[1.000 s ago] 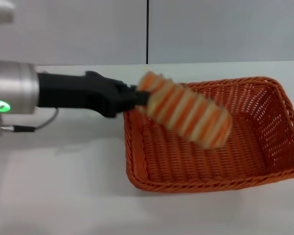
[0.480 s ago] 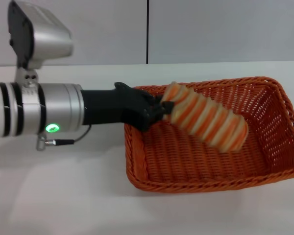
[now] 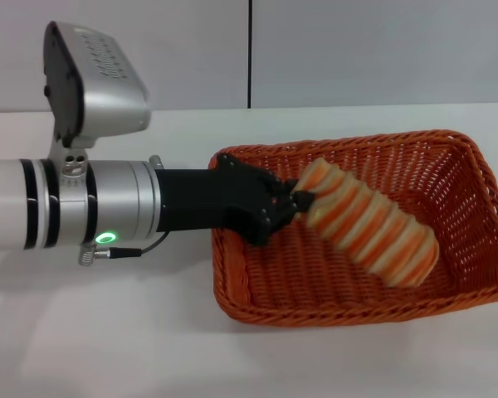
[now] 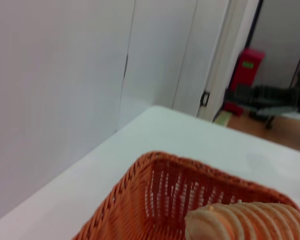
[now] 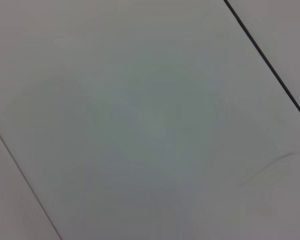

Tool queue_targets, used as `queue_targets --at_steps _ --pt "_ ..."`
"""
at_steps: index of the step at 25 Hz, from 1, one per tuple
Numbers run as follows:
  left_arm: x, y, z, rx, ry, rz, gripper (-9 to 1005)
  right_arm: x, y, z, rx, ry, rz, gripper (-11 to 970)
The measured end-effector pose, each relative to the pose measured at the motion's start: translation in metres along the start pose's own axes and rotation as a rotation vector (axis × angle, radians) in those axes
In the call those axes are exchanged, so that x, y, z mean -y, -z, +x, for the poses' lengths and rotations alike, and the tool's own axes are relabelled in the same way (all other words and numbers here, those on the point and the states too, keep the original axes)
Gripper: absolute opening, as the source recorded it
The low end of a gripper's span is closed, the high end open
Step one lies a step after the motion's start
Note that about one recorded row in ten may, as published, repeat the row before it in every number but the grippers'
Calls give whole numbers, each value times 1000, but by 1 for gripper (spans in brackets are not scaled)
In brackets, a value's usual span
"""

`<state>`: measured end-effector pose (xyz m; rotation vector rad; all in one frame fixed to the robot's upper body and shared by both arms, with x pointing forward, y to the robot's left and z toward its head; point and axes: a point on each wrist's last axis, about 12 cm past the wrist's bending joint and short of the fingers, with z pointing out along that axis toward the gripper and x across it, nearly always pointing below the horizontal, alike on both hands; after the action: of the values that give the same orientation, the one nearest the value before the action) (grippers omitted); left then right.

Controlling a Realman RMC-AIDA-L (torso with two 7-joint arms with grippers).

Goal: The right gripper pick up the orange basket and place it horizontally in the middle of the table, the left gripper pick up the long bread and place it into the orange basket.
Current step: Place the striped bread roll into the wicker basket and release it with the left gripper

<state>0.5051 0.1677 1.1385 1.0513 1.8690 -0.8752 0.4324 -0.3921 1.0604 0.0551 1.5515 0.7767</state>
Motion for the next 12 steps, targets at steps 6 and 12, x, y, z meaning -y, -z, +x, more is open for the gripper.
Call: queue_targets --at_steps 6,12 --pt "-12 6 6 69 48 -9 136 1 -2 -1 -1 4 0 458" --pt "-12 5 7 67 41 -12 453 2 -2 -2 -3 6 8 459"
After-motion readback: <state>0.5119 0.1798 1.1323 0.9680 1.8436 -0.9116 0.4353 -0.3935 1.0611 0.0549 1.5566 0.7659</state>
